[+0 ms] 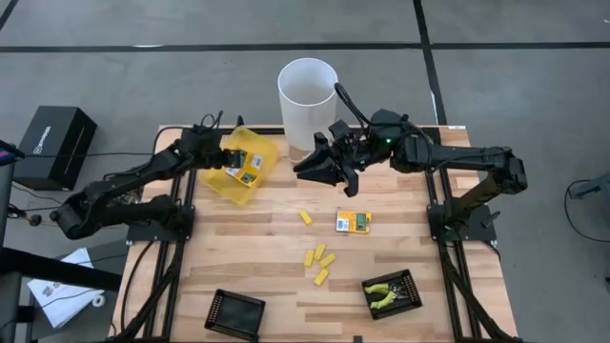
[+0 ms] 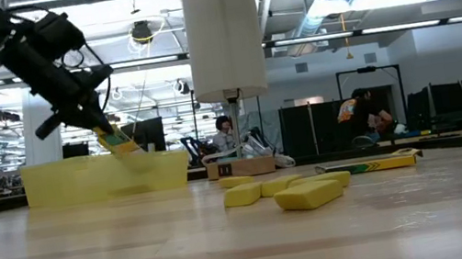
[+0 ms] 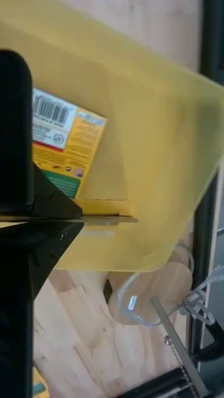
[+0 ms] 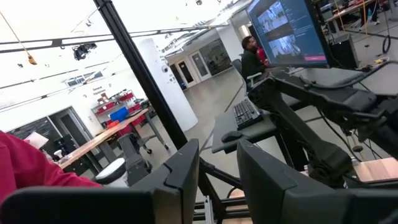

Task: Pick & Place School Supplies
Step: Put the crayon box into the yellow bin

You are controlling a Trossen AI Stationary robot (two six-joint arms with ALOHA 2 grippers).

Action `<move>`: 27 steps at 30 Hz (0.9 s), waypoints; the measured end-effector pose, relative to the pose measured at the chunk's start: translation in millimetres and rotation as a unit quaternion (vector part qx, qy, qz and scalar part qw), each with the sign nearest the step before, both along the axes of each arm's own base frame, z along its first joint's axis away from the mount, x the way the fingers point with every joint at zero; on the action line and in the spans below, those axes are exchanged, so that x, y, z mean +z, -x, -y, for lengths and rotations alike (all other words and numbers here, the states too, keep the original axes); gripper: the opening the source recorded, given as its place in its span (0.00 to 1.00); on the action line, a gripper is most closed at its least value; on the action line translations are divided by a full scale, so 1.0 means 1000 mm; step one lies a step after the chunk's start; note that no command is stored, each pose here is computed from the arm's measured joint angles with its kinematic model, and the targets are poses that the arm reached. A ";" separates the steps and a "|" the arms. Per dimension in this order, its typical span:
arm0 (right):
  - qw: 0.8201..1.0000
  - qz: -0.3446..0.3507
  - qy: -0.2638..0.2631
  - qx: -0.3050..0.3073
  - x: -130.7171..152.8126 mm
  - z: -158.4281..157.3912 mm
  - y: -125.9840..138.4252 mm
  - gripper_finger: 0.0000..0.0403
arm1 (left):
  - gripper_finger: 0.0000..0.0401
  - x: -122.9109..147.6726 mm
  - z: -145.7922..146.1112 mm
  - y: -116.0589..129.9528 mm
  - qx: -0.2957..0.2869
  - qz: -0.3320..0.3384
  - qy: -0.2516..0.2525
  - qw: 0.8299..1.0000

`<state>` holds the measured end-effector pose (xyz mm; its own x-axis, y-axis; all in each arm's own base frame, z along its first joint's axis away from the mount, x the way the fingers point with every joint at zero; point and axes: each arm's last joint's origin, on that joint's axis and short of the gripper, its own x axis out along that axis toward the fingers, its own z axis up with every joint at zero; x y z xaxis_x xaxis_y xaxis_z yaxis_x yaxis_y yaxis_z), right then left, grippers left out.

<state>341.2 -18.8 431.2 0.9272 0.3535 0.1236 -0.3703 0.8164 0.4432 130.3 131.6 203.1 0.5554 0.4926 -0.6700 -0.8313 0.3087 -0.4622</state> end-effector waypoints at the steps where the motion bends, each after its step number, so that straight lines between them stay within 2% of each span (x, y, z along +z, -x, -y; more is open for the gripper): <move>1: 1.000 0.000 0.000 0.000 0.000 0.000 0.000 0.25 | 0.02 -0.003 0.000 0.000 0.005 0.006 0.005 1.000; 5: 1.000 -0.001 -0.002 0.001 0.000 0.000 0.000 0.25 | 0.09 -0.007 0.001 0.001 0.012 0.011 0.012 1.000; 11: 1.000 -0.002 -0.005 0.002 0.000 0.000 0.000 0.25 | 0.26 -0.004 0.000 -0.001 0.008 0.026 0.001 1.000; 14: 1.000 -0.002 -0.005 0.002 0.000 0.000 0.000 0.25 | 0.32 0.009 -0.001 -0.006 -0.026 0.079 0.010 0.996; 18: 1.000 -0.002 -0.005 0.002 0.000 0.000 0.000 0.25 | 0.33 0.047 0.011 -0.020 -0.121 0.198 -0.035 0.972; 22: 1.000 -0.023 -0.018 -0.002 0.002 0.000 0.007 0.25 | 0.30 0.091 0.034 -0.027 -0.185 0.297 -0.110 0.931; 25: 0.993 -0.105 -0.031 -0.048 -0.001 0.001 0.024 0.25 | 0.27 0.111 0.050 -0.027 -0.210 0.324 -0.127 0.914; 27: 0.978 -0.180 -0.032 -0.098 -0.008 0.003 0.038 0.25 | 0.26 0.122 0.061 -0.028 -0.222 0.338 -0.141 0.904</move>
